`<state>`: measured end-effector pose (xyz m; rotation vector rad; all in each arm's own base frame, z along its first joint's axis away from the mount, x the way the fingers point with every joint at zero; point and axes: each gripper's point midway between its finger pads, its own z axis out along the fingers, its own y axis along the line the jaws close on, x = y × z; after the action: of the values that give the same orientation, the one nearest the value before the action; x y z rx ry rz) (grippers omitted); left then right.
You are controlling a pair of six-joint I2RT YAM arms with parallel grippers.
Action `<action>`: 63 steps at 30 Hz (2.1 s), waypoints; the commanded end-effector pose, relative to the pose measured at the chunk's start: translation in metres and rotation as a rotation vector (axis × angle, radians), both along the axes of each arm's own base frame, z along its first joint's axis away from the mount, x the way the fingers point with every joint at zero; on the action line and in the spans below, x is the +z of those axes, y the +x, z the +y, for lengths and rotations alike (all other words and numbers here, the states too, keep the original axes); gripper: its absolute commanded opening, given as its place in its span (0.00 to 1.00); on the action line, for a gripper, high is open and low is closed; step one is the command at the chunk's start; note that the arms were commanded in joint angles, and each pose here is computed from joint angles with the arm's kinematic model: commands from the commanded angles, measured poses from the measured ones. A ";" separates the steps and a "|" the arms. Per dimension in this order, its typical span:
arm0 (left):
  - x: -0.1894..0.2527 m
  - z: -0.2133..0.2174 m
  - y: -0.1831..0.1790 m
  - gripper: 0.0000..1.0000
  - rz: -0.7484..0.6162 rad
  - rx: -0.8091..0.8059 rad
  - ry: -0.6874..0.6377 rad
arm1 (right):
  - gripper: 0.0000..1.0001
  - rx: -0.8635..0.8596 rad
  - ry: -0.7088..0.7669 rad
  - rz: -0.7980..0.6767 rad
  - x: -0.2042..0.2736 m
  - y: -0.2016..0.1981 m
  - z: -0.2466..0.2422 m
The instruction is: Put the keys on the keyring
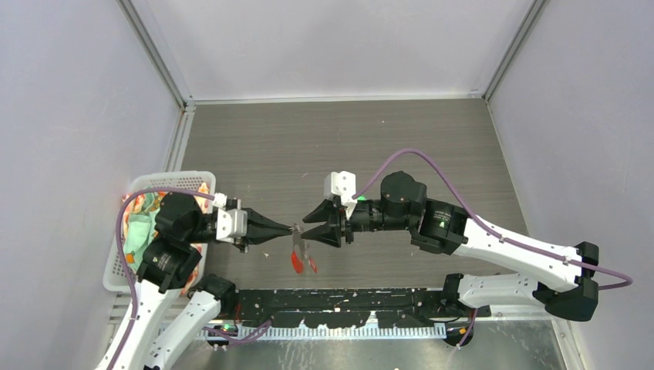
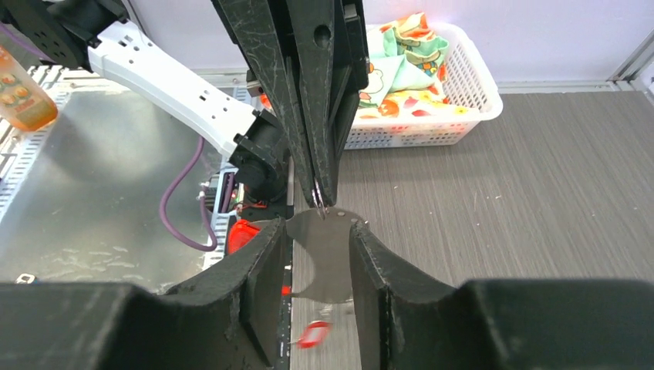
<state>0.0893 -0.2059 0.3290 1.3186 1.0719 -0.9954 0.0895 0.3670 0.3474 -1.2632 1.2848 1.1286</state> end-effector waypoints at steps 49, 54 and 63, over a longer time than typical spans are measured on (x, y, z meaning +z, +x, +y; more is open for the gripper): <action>-0.025 0.007 0.026 0.00 0.199 0.218 0.006 | 0.56 -0.895 -0.591 0.663 -0.312 0.244 -0.129; -0.024 0.007 0.028 0.00 0.192 0.225 0.004 | 0.56 -0.884 -0.648 0.644 -0.322 0.223 -0.122; -0.021 0.007 0.031 0.00 0.187 0.235 0.002 | 0.55 -0.847 -0.662 0.593 -0.316 0.203 -0.095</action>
<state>0.1181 -0.1982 0.2916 1.0858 1.3997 -0.9823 0.3038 0.2629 0.0260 -0.6260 2.4694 0.4426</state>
